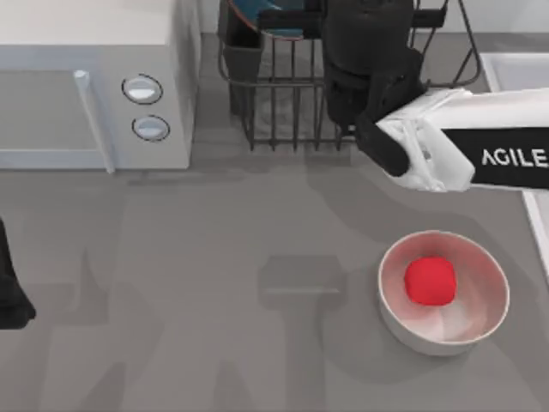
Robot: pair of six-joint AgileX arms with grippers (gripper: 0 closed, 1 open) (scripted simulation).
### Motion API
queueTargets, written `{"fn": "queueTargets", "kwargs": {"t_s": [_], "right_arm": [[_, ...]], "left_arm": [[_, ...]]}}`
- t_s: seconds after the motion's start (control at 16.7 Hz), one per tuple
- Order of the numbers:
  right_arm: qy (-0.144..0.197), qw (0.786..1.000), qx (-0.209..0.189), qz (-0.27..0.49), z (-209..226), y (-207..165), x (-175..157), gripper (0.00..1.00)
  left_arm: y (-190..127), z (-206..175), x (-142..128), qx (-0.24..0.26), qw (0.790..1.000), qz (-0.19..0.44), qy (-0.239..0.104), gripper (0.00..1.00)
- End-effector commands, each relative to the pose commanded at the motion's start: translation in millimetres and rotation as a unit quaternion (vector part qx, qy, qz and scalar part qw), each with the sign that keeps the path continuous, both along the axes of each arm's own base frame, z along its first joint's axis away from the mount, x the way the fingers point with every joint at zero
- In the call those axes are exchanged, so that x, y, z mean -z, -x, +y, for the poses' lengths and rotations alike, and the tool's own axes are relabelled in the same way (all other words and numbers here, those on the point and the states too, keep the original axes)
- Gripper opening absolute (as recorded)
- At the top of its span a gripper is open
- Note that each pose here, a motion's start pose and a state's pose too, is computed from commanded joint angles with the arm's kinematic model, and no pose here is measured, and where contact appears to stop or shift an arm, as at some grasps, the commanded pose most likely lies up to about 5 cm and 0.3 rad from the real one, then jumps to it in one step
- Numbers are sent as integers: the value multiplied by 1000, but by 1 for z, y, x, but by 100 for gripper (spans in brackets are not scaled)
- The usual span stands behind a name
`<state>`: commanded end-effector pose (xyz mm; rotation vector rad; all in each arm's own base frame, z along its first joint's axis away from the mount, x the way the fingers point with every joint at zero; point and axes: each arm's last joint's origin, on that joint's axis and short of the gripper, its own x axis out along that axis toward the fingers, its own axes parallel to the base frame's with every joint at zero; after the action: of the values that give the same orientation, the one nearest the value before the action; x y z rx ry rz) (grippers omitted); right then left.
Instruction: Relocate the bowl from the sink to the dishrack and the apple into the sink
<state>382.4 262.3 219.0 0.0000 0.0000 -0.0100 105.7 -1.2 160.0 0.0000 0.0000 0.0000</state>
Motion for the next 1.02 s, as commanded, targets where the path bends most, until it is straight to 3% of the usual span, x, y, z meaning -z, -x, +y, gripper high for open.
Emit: {"fn": "queueTargets", "kwargs": {"t_s": [0.54,1.02], "right_arm": [[0,1000,0,0,0,0,0,98],[0,1000,0,0,0,0,0,100]], "left_arm": [[0,0,0,0,1000,0,0,100],[0,0,0,0,1000,0,0,100]]}}
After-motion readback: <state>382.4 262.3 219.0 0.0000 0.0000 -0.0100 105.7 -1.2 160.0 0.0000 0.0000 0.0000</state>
